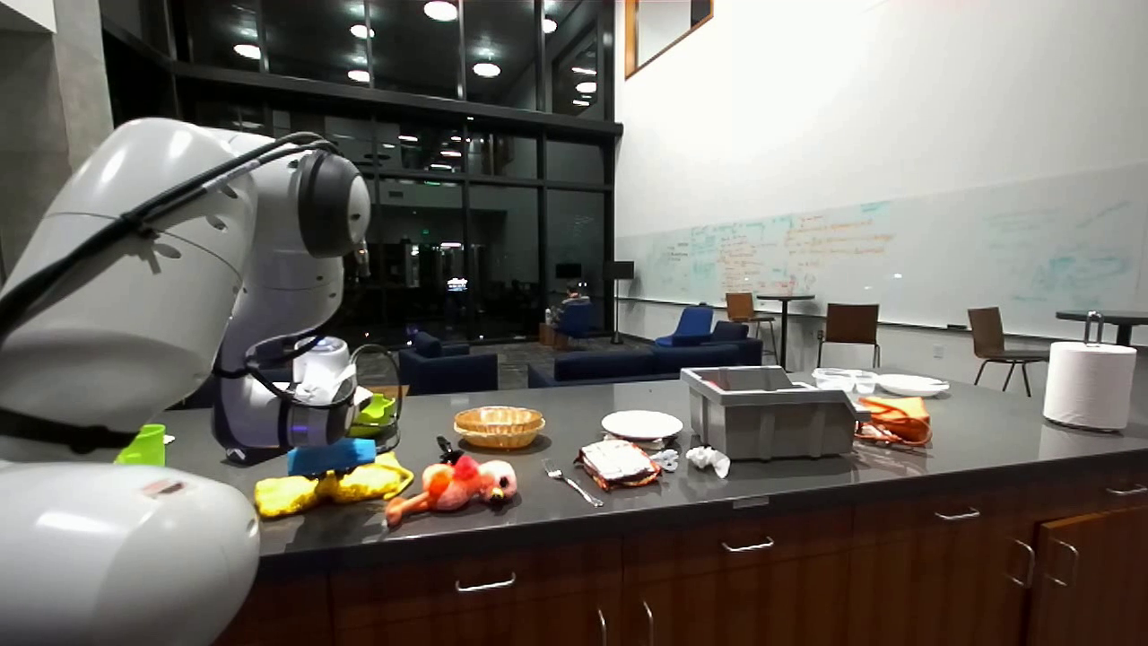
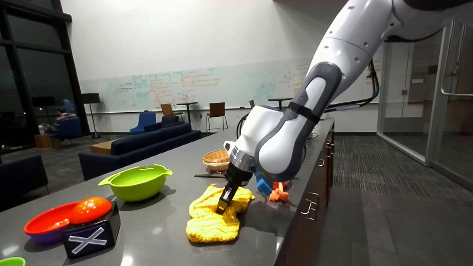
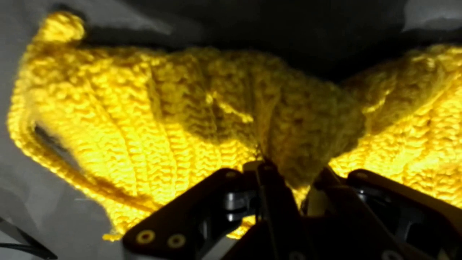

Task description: Use the yellow cloth to wipe the counter.

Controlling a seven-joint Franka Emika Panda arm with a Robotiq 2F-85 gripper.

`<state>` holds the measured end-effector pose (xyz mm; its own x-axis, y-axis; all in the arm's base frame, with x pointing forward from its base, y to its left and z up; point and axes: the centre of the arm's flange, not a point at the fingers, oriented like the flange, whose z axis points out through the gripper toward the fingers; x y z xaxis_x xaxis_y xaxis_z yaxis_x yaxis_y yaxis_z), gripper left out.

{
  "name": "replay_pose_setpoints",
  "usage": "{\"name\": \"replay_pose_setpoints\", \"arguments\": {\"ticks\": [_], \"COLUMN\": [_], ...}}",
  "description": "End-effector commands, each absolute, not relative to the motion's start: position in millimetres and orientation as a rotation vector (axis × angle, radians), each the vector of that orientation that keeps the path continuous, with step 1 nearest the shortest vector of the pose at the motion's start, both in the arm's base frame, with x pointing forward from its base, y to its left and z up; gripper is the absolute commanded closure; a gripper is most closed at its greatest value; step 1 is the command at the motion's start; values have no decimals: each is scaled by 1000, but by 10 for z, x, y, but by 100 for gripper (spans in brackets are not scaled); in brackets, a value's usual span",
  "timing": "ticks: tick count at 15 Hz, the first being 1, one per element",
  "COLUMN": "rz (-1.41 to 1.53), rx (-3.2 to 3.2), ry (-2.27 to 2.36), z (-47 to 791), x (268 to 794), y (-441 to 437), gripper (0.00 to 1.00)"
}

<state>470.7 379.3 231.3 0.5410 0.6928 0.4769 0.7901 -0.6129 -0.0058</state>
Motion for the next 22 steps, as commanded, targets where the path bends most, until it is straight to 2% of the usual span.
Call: {"name": "replay_pose_setpoints", "arguments": {"ticks": [1,12,22], "rz": [-573,-434,-413], "rx": [-2559,-2627,-2804], "ry": [-1255,-1087,-613], "z": [2245,2156,2111], "x": [4578,3881,3329], "y": [3782,3621,2884], "gripper": [97,98,98]}}
